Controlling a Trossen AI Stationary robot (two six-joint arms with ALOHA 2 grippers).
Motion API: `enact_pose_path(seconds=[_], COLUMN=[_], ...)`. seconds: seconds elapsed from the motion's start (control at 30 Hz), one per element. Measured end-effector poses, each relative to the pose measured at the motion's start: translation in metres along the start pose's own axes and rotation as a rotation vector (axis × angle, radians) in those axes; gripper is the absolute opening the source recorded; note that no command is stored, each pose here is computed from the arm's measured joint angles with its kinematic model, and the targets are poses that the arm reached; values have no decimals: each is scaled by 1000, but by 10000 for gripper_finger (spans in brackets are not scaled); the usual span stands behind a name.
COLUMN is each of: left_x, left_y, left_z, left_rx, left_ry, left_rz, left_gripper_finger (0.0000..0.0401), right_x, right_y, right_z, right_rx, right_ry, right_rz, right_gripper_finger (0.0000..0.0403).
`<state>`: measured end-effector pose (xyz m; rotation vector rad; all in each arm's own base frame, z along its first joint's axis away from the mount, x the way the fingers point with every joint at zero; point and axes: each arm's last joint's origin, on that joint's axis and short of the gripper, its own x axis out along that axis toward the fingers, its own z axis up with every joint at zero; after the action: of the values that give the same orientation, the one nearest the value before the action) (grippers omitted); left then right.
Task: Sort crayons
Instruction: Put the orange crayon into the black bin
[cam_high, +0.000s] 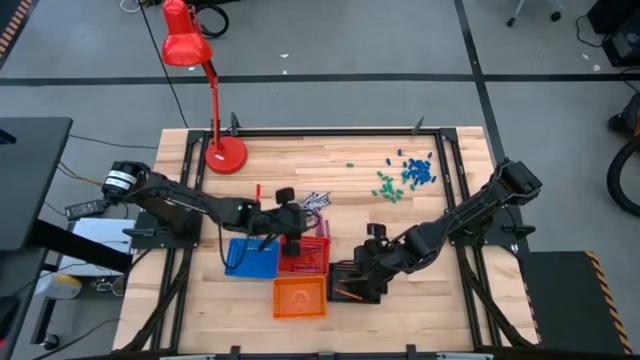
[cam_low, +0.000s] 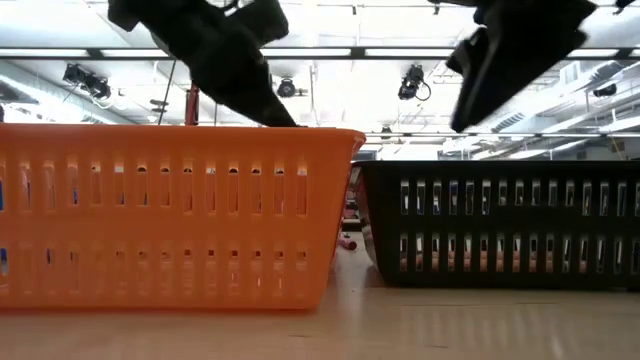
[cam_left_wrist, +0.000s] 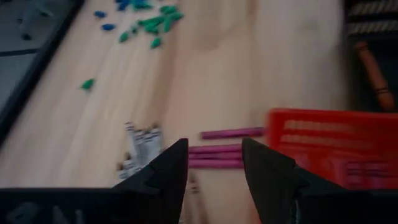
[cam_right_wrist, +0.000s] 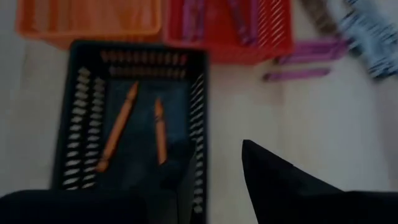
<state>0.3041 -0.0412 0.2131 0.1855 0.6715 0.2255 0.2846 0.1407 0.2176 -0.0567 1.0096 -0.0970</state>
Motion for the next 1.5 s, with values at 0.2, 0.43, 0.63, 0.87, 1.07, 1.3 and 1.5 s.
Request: enact_pose_path(seconds=[0.2, 0.43, 0.63, 0.87, 1.07, 1.3, 1.5], left_x=[24, 39, 38, 30, 13, -3, -6], left_y=[35, 66, 72, 58, 56, 57, 56], left_z=[-14, -31, -38, -48, -71, -85, -87], left_rx=[-33, -77, -75, -110, -70, -37, 17], left_ry=[124, 246, 314, 442, 738, 955, 981], left_rz=[39, 7, 5, -158, -181, -186, -212], left_gripper_finger=[162, 162, 162, 162, 162, 162, 162], right_x=[16, 33, 49, 63, 61, 56, 56], right_y=[-14, -46, -87, -119, -136, -164, -188], right_z=[-6, -13, -25, -39, -30, -14, -15], right_rx=[-57, -44, 11, 80, -1, -34, 10], right_ry=[-37, -114, -199, -360, -460, -565, -572], right_rz=[-86, -123, -90, -138, -200, -142, -149], right_gripper_finger=[133, 133, 133, 133, 133, 133, 133])
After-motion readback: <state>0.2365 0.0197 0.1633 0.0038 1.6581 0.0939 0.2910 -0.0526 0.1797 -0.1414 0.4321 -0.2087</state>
